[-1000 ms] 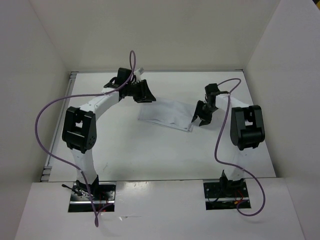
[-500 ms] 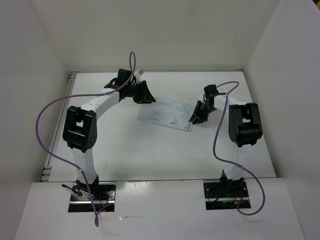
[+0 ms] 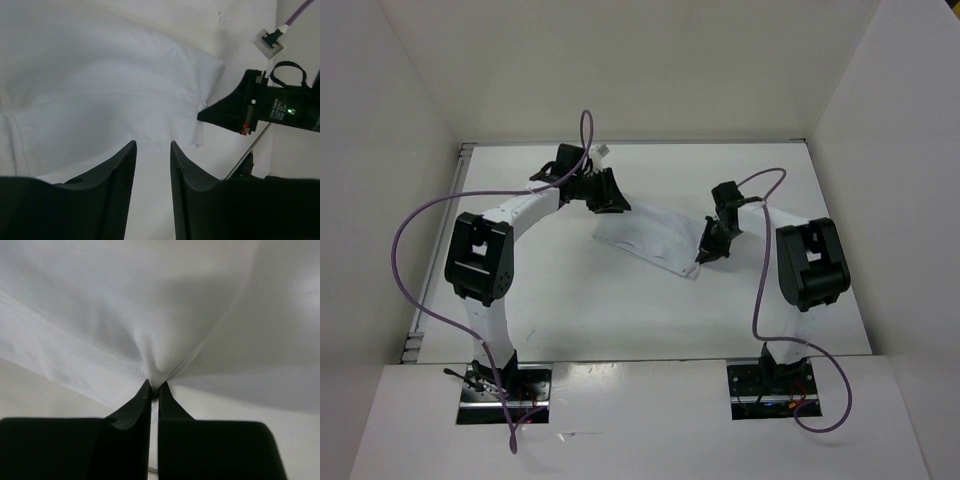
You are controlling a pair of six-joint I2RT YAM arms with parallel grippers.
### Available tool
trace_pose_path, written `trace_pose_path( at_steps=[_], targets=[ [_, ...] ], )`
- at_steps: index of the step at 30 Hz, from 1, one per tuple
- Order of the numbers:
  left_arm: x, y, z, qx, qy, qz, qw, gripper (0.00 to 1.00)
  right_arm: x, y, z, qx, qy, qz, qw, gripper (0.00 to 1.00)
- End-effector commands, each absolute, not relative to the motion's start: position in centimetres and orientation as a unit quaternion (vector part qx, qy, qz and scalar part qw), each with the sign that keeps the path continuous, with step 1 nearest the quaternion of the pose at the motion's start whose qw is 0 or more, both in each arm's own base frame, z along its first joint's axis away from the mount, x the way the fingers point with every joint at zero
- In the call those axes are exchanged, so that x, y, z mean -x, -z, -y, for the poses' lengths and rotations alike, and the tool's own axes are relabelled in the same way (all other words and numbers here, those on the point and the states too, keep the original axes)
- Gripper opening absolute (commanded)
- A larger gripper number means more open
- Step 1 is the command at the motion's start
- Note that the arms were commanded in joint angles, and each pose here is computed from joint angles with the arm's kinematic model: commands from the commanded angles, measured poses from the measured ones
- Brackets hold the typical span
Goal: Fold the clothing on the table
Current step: Fold the skirt
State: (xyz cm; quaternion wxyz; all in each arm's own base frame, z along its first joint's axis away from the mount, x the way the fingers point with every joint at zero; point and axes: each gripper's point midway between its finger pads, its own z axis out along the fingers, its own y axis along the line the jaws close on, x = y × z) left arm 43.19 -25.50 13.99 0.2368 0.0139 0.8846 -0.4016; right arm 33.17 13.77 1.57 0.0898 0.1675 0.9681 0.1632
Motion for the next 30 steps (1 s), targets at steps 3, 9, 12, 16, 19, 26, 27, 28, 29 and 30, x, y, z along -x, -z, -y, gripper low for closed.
trace_pose_path(
  at_steps=[3,9,12,16,19,26,27,28,29,30],
  targets=[
    [-40.5,-14.9,28.3,-0.048,0.414,-0.878,0.234,0.38,-27.1,-2.2,-11.9,-0.173,-0.103,-0.978,0.052,0.0],
    [-40.0,-12.8,32.8,-0.133,0.365,-0.892,0.23,0.35,-24.8,-2.8,-11.8,-0.173,-0.079,-0.981,0.043,0.0],
    [-40.3,-12.2,34.2,-0.144,0.364,-0.888,0.243,0.35,-24.9,-2.9,-11.6,-0.174,-0.072,-0.981,0.045,0.0],
    [-40.7,-10.4,35.4,-0.14,0.338,-0.896,0.25,0.31,-25.0,-3.1,-11.5,-0.174,-0.07,-0.981,0.051,0.0],
    [-41.3,-9.4,36.0,-0.139,0.326,-0.9,0.253,0.3,-24.8,-3.1,-11.4,-0.174,-0.068,-0.981,0.047,0.0],
    [-41.7,-7.5,38.0,-0.145,0.325,-0.902,0.243,0.3,-25.4,-3.6,-11.6,-0.173,-0.072,-0.981,0.056,0.0],
    [-41.9,-8.0,38.2,-0.141,0.328,-0.901,0.247,0.3,-25.4,-3.6,-11.6,-0.173,-0.072,-0.981,0.056,0.0],
    [-41.9,-7.5,38.2,-0.14,0.327,-0.903,0.243,0.3,-25.4,-3.6,-11.6,-0.173,-0.072,-0.981,0.056,0.0],
    [-41.7,-7.9,38.7,-0.141,0.331,-0.901,0.244,0.3,-25.4,-3.6,-11.6,-0.173,-0.072,-0.981,0.056,0.0],
    [-41.9,-7.6,38.9,-0.141,0.33,-0.901,0.242,0.3,-25.4,-3.6,-11.6,-0.173,-0.072,-0.981,0.056,0.0]
  ],
)
